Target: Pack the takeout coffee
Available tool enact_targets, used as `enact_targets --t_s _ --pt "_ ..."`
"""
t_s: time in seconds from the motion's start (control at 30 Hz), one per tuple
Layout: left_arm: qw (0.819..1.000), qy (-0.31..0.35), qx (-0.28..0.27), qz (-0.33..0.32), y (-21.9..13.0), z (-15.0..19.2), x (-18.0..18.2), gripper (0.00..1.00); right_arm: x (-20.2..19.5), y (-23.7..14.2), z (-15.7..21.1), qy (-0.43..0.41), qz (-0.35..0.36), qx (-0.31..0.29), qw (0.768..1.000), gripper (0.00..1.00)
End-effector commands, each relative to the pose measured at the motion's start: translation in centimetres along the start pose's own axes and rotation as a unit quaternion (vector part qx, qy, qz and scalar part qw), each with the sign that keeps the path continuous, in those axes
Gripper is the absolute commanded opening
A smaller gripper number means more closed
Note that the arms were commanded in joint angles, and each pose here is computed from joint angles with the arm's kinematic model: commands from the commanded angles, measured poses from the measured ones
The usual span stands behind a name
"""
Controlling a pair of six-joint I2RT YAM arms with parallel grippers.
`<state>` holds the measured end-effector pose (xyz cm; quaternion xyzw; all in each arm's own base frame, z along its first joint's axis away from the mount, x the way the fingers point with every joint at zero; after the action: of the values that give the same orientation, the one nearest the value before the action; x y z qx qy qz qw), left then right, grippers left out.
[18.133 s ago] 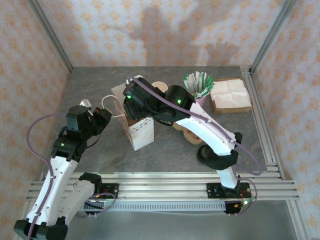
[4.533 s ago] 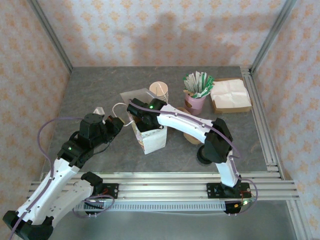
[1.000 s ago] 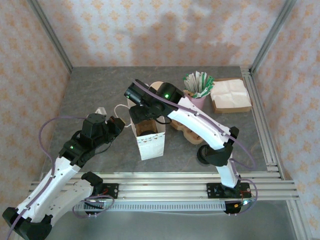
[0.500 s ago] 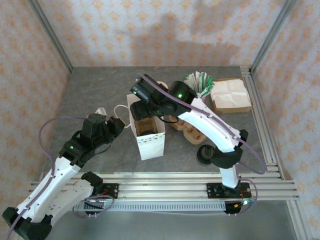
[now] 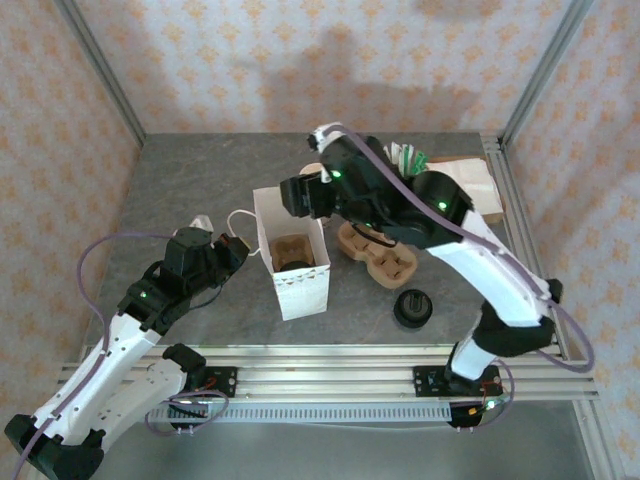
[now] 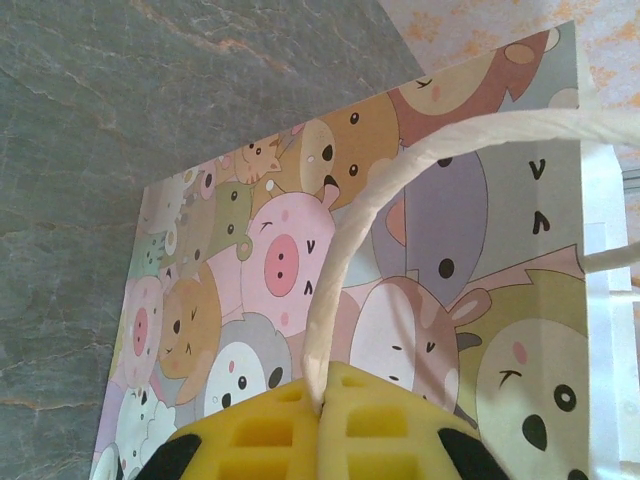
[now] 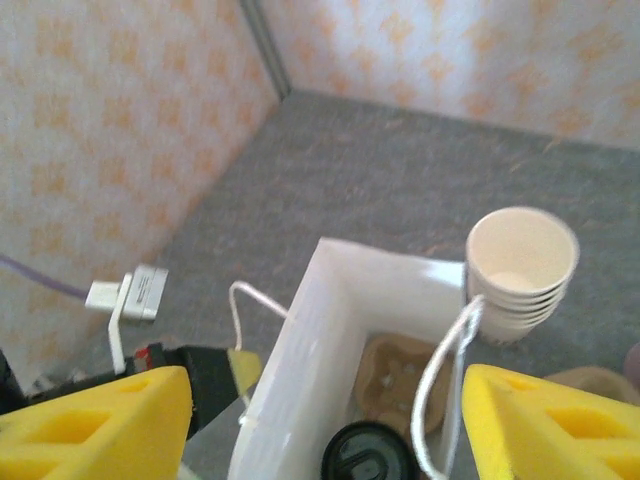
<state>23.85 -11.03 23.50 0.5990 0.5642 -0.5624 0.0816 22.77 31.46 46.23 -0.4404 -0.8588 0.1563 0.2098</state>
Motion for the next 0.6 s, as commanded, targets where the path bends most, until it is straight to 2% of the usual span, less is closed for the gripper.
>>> enact_targets --t_s 0.0,0.1,0.23,0.33,0.4,0.5,0.57 --pt "1.0 0.015 -0.017 -0.004 -1.0 -0.7 -0.4 0.0 -3.6 -3.1 -3.6 0.005 0.067 -0.104 0.992 0.75" --pt "1.0 0.02 -0.019 -0.004 -1.1 -0.9 -0.6 0.0 -8.6 -3.4 -2.4 0.016 0.129 -0.097 0.987 0.79" --pt "0.999 0.026 -0.021 -0.004 -1.3 -1.0 -0.8 0.0 -14.0 -1.5 1.9 -0.019 0.151 -0.02 0.988 0.85" --pt "0.999 0.028 -0.021 -0.003 -1.4 -1.1 -1.0 0.0 -16.6 0.6 5.8 -0.089 0.138 0.049 0.985 0.88" --pt "0.999 0.029 -0.02 -0.003 -1.5 -1.1 -1.1 0.0 -17.6 1.9 8.3 -0.165 0.127 0.087 0.974 0.94" --pt "0.999 0.03 -0.021 -0.005 -1.6 -1.2 -1.1 0.0 -18.2 3.2 10.3 -0.266 0.116 0.09 0.953 0.98" --pt "0.999 0.031 -0.021 -0.004 -1.6 -1.2 -1.1 0.0 -18.4 2.8 9.9 -0.288 0.109 0.048 0.95 0.99"
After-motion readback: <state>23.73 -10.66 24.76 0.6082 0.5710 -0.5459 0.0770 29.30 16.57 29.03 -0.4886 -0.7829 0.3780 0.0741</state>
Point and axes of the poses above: each hand's point on the last joint's axis, 136 mm out from that joint toward the fingers, its own y axis out along the fingers, its own x axis along the line the jaws close on, z = x × y, the point moved 1 cm from there along -y, back along the fingers, and after that the axes turned 1 degree about -y, right-handed, at the moved point
